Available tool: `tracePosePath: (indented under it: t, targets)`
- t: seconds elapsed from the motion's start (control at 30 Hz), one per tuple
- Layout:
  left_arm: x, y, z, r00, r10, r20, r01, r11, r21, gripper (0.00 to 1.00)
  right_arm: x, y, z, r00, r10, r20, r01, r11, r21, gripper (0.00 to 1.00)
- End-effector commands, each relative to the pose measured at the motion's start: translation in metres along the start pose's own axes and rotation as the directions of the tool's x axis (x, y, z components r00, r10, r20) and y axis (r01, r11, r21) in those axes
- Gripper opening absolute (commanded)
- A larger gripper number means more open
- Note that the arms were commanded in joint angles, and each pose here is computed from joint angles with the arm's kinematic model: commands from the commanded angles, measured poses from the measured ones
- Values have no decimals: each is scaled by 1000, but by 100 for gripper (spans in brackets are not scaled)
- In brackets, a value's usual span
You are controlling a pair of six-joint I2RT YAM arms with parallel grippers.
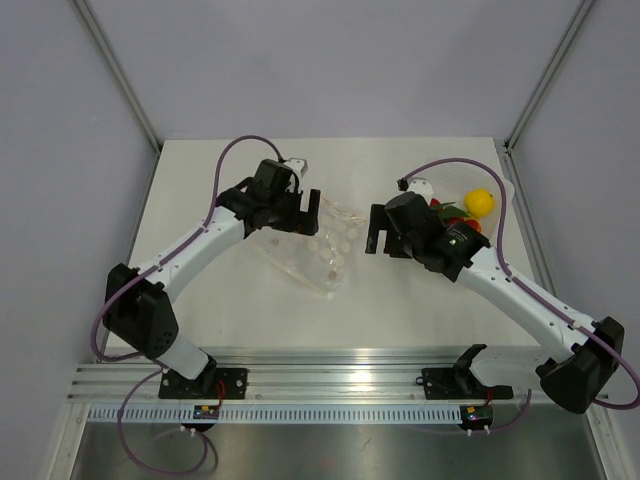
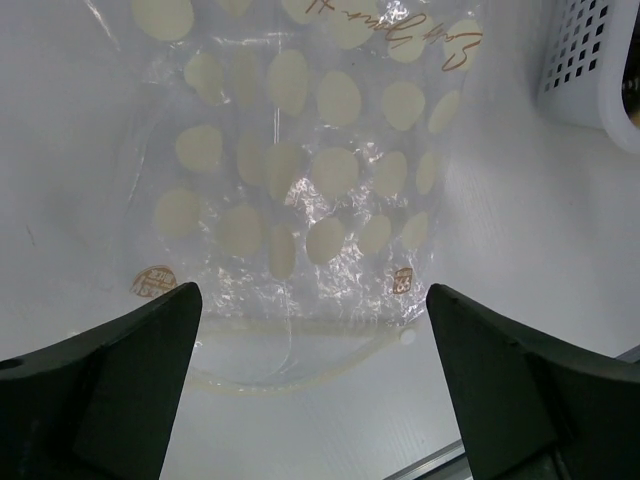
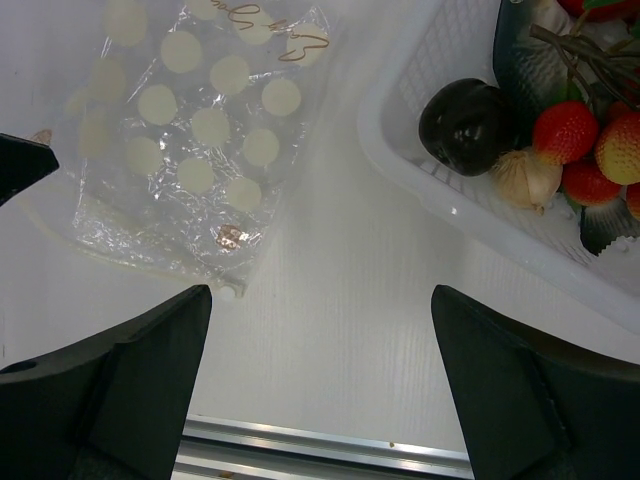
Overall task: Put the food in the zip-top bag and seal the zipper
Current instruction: Move the zipper food storage bag to the center of the board, then pick up the zipper food storage bag at the center of the board.
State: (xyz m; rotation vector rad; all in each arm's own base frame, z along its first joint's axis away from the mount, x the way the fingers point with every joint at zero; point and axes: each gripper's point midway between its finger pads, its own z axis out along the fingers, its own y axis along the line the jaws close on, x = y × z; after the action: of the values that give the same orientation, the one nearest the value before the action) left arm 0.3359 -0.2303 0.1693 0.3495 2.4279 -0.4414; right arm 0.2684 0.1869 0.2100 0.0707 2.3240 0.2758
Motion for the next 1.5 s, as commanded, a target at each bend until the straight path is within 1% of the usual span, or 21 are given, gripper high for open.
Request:
tracePosePath:
  t: [0.0, 0.1, 0.13, 0.2, 0.23, 0.27, 0.33, 0.37, 0.4, 0.47, 0.5, 0.57, 0.6, 0.77, 1.0, 1.13, 1.27, 1.37, 1.4, 1.43, 1.47]
  targets:
    - [-22, 0, -41, 995, 2, 104, 0, 1000, -21, 99, -1, -4, -1, 1000, 6, 14, -6, 1000, 19, 99]
    - [-14, 8, -58, 990, -52, 133, 59, 997, -46, 97, -1, -2, 1, 1000, 0, 7, 0, 1000, 16, 99]
    - [-1, 15, -58, 990, -73, 119, 81, 994, -67, 97, -1, -2, 1, 1000, 0, 7, 0, 1000, 15, 99]
    - [9, 20, -64, 980, -150, 133, 162, 983, -83, 93, 0, -1, 3, 1000, -4, 2, 4, 1000, 14, 99]
    - [11, 22, -75, 968, -184, 171, 199, 977, -78, 91, 0, -1, 3, 1000, -7, 2, 7, 1000, 14, 100]
    - [29, 28, -70, 963, -224, 149, 239, 967, -90, 90, 1, -1, 4, 1000, -8, 1, 8, 1000, 15, 100]
    - [35, 21, -77, 917, -349, 191, 358, 933, -14, 87, 1, 0, 5, 1000, -9, 0, 9, 1000, 10, 99]
    - [51, 22, -67, 900, -396, 184, 402, 916, 6, 87, 1, 1, 6, 1000, -8, 0, 8, 1000, 6, 99]
    - [55, 18, -65, 862, -472, 183, 472, 880, 45, 87, 1, 2, 6, 1000, -9, -2, 9, 1000, 4, 99]
    - [54, 12, -63, 806, -553, 211, 539, 833, 124, 85, 3, 3, 8, 1000, -13, -11, 13, 1000, 1, 100]
    - [71, 15, -51, 769, -611, 186, 599, 791, 123, 84, 3, 4, 8, 1000, -14, -12, 14, 1000, 0, 99]
    - [70, 6, -45, 735, -657, 168, 629, 754, 190, 84, 2, 5, 8, 1000, -14, -14, 14, 1000, -6, 99]
    - [78, 8, -37, 731, -664, 157, 641, 747, 179, 84, 2, 5, 8, 1000, -15, -12, 15, 1000, -6, 99]
    - [74, 11, -15, 717, -675, 177, 646, 738, 196, 83, 0, 4, 4, 1000, -10, 1, 10, 1000, -12, 100]
    - [74, 13, 16, 731, -662, 169, 636, 749, 185, 81, -2, -1, -3, 1000, -8, 13, 8, 1000, -3, 99]
    - [78, 9, 28, 745, -653, 133, 630, 755, 182, 77, -2, -5, -6, 1000, -6, 17, 6, 1000, 7, 99]
    - [72, 10, 29, 748, -644, 162, 614, 764, 199, 70, -2, -5, -8, 1000, -2, 22, 2, 1000, 2, 100]
    - [70, 10, 31, 766, -621, 165, 591, 782, 198, 58, -1, -3, -7, 1000, -3, 13, 3, 1000, -5, 99]
    - [66, 8, 30, 771, -614, 170, 582, 787, 207, 50, -1, -2, -8, 1000, -7, 12, 7, 1000, -9, 99]
    - [64, 6, 29, 775, -609, 168, 574, 790, 214, 35, -1, -2, -8, 1000, -7, 11, 7, 1000, -11, 99]
    - [60, 5, 27, 784, -596, 176, 559, 800, 217, 25, -1, -1, -8, 1000, -7, 8, 7, 1000, -15, 99]
